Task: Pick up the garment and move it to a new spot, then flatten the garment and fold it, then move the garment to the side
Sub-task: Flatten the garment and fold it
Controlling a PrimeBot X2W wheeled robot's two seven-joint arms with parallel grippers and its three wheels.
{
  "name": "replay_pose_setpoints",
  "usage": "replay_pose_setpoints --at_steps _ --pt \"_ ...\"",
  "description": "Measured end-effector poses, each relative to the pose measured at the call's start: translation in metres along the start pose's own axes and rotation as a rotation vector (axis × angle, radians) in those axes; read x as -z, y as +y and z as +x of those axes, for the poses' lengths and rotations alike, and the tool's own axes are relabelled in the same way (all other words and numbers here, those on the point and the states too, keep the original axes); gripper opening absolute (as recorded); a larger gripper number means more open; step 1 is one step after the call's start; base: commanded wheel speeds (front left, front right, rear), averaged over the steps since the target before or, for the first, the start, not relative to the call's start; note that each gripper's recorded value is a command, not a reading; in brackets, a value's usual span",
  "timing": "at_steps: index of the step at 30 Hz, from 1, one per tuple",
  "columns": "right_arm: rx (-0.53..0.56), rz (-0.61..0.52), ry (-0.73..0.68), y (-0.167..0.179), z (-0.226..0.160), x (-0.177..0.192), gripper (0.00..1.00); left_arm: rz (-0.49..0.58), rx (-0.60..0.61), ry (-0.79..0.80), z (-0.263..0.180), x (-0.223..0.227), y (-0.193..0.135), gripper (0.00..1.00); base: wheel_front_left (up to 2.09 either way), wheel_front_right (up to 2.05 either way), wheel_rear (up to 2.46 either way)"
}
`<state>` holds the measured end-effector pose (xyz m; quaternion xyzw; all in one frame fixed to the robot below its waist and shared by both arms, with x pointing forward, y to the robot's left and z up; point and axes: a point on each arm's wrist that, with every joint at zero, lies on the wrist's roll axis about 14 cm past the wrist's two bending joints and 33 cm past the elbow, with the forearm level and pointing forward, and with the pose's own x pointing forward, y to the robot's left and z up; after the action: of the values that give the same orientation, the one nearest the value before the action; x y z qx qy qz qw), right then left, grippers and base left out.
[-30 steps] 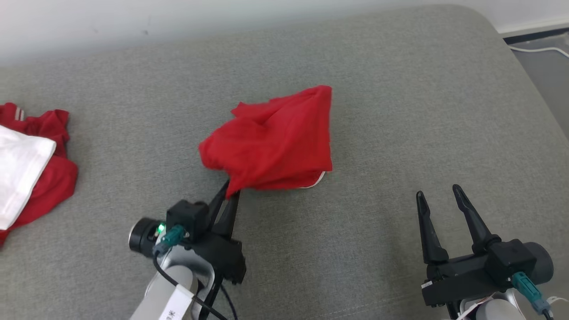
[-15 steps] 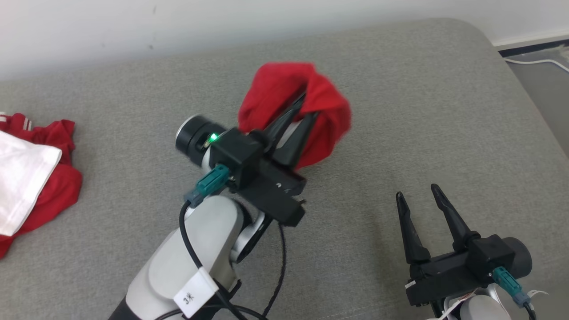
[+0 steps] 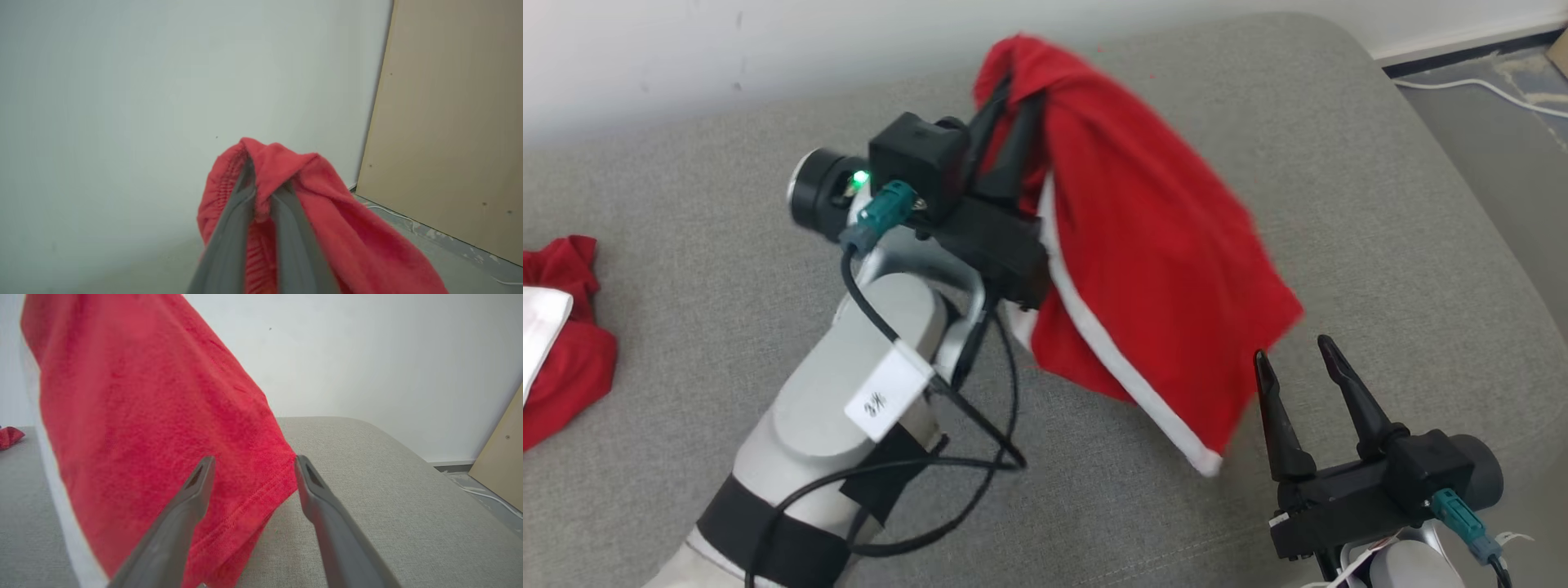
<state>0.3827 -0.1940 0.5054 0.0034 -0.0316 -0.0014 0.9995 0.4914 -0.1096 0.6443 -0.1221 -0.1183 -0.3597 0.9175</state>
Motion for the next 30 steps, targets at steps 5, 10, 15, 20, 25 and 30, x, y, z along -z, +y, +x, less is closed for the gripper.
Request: replay_pose_setpoints --at_steps 5,10,15,20,25,30 --pt "-0.010 0.002 0.018 0.003 0.005 0.007 1.00 -0.011 -0.177 0.193 -0.021 0.064 0.057 0.00 0.00 0.00 0.00" --pt "-0.054 0.007 0.021 0.014 0.018 0.011 1.00 -0.028 -0.298 0.352 -0.060 0.118 0.095 0.00 0.00 0.00 0.00" --pt "-0.126 0.016 0.058 0.034 0.028 0.025 1.00 -0.046 -0.384 0.423 -0.084 0.145 0.119 0.00 0.00 0.00 0.00" --pt "-0.202 0.030 0.129 0.056 0.030 0.050 1.00 -0.050 -0.439 0.411 -0.091 0.153 0.137 1.00 0.00 0.00 0.00" --pt "-0.228 0.040 0.200 0.064 0.021 0.072 1.00 -0.043 -0.450 0.403 -0.092 0.154 0.142 1.00 0.00 0.00 0.00" --pt "-0.244 0.055 0.278 0.071 0.003 0.094 1.00 -0.038 -0.444 0.397 -0.092 0.154 0.140 1.00 0.00 0.00 0.00"
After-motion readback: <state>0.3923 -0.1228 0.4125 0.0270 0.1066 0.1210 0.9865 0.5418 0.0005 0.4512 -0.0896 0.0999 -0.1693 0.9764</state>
